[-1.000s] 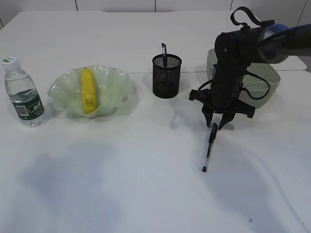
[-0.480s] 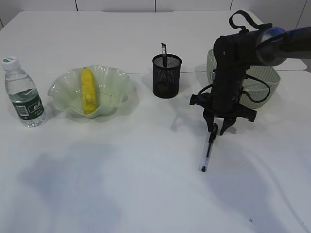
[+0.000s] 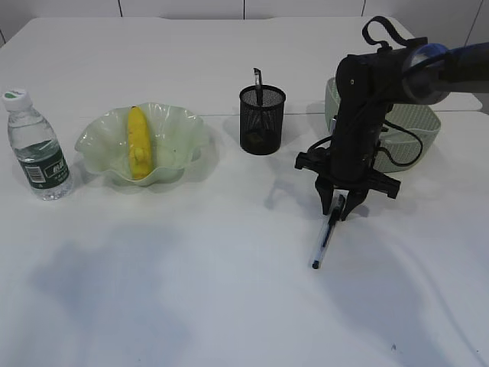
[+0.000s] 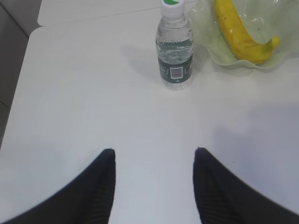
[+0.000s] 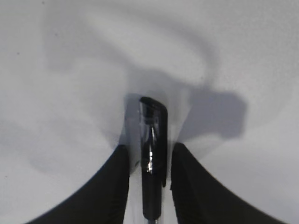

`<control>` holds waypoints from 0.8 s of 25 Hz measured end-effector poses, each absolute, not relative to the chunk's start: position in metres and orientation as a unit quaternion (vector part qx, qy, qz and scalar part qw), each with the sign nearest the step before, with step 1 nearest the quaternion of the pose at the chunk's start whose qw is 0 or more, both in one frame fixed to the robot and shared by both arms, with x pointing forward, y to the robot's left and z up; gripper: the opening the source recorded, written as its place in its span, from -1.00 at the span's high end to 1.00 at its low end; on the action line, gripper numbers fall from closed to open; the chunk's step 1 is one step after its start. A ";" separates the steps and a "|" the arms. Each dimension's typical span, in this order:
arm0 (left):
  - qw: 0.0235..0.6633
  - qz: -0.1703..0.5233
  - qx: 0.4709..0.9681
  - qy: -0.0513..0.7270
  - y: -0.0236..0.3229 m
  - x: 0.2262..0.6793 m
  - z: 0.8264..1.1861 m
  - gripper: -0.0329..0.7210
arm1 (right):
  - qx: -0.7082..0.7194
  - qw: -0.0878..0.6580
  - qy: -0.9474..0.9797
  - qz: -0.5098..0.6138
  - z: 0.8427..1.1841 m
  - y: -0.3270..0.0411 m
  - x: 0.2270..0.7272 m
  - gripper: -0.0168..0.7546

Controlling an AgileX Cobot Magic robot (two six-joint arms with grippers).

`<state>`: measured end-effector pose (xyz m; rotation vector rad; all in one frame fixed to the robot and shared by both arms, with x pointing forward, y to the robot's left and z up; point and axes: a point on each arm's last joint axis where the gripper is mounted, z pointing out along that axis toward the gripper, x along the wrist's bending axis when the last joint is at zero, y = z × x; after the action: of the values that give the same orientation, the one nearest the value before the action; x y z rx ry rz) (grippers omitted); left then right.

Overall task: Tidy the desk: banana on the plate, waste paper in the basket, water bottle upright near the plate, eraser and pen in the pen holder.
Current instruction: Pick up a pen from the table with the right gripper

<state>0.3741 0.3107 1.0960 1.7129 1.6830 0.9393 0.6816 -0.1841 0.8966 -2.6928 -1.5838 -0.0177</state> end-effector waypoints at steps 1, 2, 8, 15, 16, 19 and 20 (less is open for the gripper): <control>0.278 0.350 0.638 0.627 0.311 0.374 1.096 -0.09 | -0.862 0.009 -0.507 -0.006 0.897 -0.184 0.682 0.34; 0.278 0.350 0.638 0.627 0.311 0.374 1.096 -0.09 | -0.861 0.009 -0.508 -0.006 0.897 -0.184 0.682 0.35; 0.274 0.346 0.640 0.629 0.311 0.373 1.095 -0.09 | -0.858 0.012 -0.514 -0.007 0.896 -0.183 0.682 0.58; 0.274 0.346 0.640 0.629 0.311 0.373 1.095 -0.09 | -0.855 0.011 -0.518 -0.013 0.896 -0.183 0.684 0.75; 0.274 0.346 0.640 0.629 0.311 0.373 1.095 -0.09 | -0.855 0.010 -0.518 -0.018 0.896 -0.182 0.684 0.75; 0.274 0.346 0.640 0.629 0.311 0.373 1.095 -0.09 | -0.854 0.008 -0.519 -0.024 0.896 -0.182 0.686 0.76; 0.274 0.346 0.640 0.629 0.311 0.373 1.095 -0.09 | -0.854 0.007 -0.520 -0.025 0.896 -0.182 0.686 0.76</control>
<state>0.3734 0.3107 1.0950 1.7211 1.6924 0.9305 0.6858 -0.1822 0.8960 -2.6688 -1.6270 -0.0769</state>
